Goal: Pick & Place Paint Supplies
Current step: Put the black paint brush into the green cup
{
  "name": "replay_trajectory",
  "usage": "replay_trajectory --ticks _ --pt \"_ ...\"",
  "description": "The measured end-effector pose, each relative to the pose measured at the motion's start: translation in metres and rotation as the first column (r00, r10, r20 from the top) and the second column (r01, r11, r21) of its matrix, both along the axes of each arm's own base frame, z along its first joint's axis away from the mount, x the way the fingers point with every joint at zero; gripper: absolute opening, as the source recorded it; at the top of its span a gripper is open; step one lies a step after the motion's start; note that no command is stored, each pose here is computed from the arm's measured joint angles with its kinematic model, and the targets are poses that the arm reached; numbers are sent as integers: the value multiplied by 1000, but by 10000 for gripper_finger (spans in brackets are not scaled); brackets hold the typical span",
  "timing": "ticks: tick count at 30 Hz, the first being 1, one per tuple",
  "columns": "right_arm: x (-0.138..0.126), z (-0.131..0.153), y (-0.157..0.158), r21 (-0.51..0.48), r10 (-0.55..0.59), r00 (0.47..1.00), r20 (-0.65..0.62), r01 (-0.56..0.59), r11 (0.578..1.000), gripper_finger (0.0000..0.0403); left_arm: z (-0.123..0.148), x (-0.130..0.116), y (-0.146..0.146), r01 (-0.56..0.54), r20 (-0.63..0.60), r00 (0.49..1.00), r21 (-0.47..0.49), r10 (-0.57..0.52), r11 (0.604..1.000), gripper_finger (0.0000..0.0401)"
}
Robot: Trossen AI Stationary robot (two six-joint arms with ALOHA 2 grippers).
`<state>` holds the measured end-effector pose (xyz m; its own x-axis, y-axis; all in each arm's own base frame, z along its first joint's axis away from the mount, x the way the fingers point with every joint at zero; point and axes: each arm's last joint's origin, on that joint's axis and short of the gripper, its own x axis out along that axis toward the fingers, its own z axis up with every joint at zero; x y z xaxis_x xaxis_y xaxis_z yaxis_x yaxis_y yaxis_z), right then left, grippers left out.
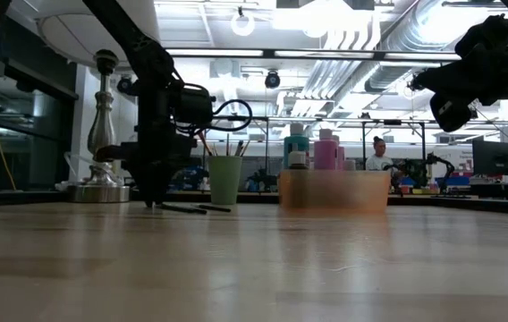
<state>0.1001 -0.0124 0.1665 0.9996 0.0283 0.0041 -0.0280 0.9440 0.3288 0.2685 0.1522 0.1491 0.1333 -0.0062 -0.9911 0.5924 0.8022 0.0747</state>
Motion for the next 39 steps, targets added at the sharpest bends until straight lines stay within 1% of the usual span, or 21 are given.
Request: replay_trajectory --ticks 7,10,15,22,27,30,33,36,39 --pt "0 0 0 0 0 1000 0 0 1000 2 0 0 0 -11 1 1000 -3 12 1000 65" --pt "0 0 0 0 0 1000 1 0 1000 2 0 0 0 -12 3 1000 -6 12 1000 47" --pt "0 0 0 0 0 1000 0 0 1000 2 0 0 -1 -16 3 1000 -14 16 1000 6" --pt "0 0 0 0 0 1000 1 0 1000 2 0 -1 -1 -44 -15 999 -17 44 999 2" --pt "0 0 0 0 0 1000 1 0 1000 2 0 -1 -3 -100 -33 994 -5 100 995 1" --pt "0 0 0 0 0 1000 1 0 1000 2 3 -3 -9 -124 -51 991 -26 122 992 0" --pt "0 0 0 0 0 1000 0 0 1000 2 10 -4 -16 -163 -69 985 -72 158 984 0" --pt "0 0 0 0 -1 1000 0 1 1000 2 22 1 -19 -230 -24 973 -79 229 970 0" --pt "0 0 0 0 0 1000 0 0 1000 2 34 1 -22 -306 -1 952 -95 307 947 0"
